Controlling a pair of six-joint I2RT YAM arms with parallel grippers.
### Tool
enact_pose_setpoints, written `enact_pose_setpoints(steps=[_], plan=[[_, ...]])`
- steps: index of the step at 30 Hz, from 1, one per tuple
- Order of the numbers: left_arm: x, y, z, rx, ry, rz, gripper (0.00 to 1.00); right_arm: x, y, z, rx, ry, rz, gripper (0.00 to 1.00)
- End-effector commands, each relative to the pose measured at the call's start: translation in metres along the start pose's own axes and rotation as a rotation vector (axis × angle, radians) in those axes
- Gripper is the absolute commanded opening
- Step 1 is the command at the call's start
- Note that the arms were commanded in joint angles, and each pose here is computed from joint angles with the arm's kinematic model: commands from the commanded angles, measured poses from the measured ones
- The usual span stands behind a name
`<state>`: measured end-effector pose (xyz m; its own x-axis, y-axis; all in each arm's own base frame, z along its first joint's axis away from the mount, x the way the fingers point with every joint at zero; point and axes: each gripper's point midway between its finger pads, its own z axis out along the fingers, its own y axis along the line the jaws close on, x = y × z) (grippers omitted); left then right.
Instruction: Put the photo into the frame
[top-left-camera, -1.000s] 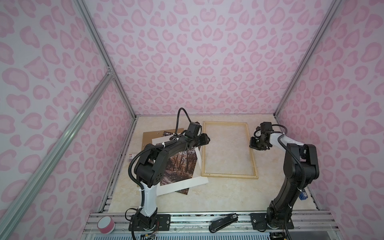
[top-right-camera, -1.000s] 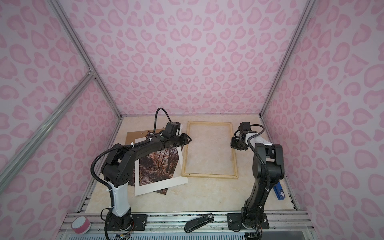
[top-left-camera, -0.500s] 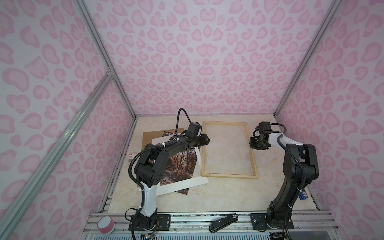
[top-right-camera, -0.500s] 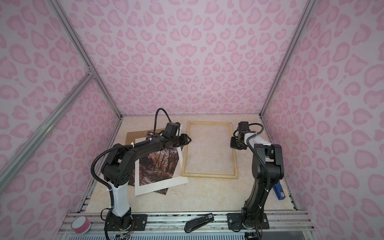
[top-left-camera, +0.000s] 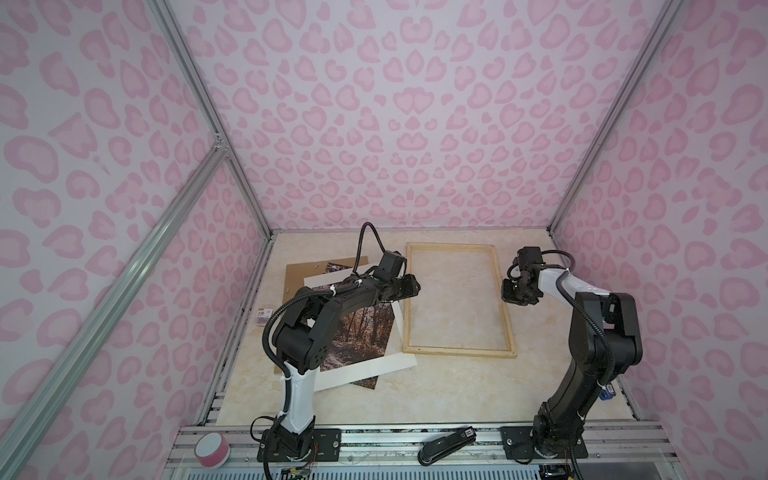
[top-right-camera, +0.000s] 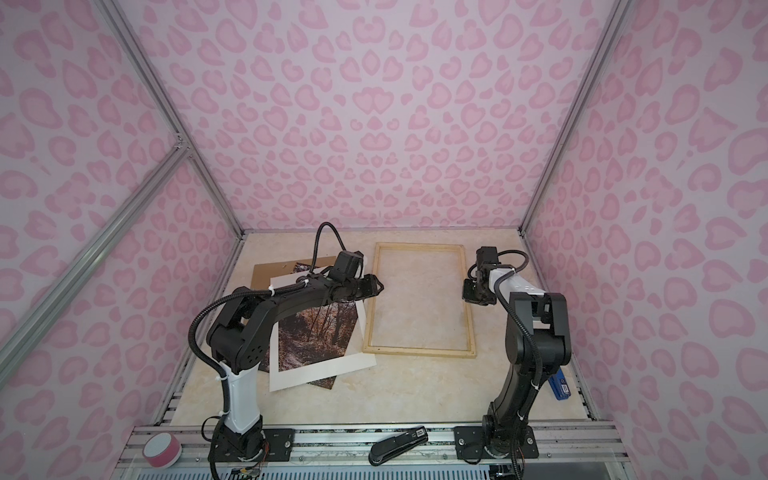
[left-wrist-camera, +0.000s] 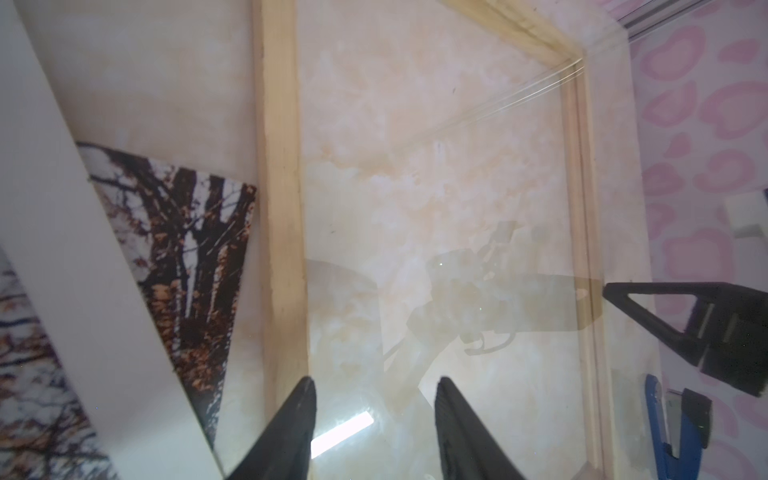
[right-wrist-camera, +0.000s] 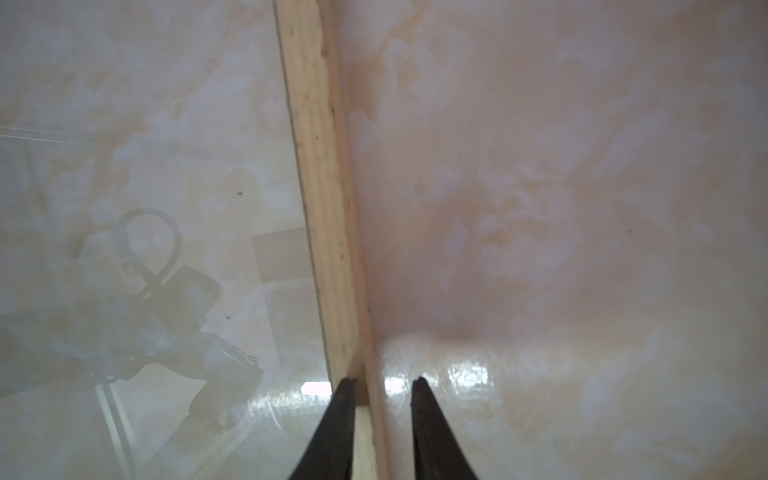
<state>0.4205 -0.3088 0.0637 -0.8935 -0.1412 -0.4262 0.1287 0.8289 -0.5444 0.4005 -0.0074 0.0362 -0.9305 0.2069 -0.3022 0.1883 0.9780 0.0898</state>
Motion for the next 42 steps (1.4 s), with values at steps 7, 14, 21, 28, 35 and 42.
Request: enact_pose_setpoints(steps=[7, 14, 21, 28, 35, 42], plan=[[0.009, 0.006, -0.001, -0.017, 0.008, -0.013, 0.49, 0.066, -0.009, 0.014, 0.085, 0.193, -0.027, 0.24], [0.008, 0.002, -0.002, -0.006, 0.01, -0.001, 0.49, 0.071, 0.0, 0.009, 0.022, 0.17, -0.016, 0.24], [0.005, 0.003, -0.012, -0.051, -0.027, 0.023, 0.43, 0.055, 0.009, -0.007, -0.025, 0.074, 0.03, 0.32], [-0.002, 0.006, -0.034, -0.149, -0.1, 0.07, 0.46, 0.045, 0.006, -0.019, -0.004, 0.018, 0.041, 0.36], [0.006, 0.01, -0.03, -0.229, -0.084, 0.1, 0.45, 0.057, 0.001, -0.011, 0.017, 0.053, 0.032, 0.3], [0.016, 0.019, -0.022, -0.302, -0.057, 0.114, 0.44, 0.05, 0.0, -0.004, 0.026, 0.05, 0.03, 0.27]])
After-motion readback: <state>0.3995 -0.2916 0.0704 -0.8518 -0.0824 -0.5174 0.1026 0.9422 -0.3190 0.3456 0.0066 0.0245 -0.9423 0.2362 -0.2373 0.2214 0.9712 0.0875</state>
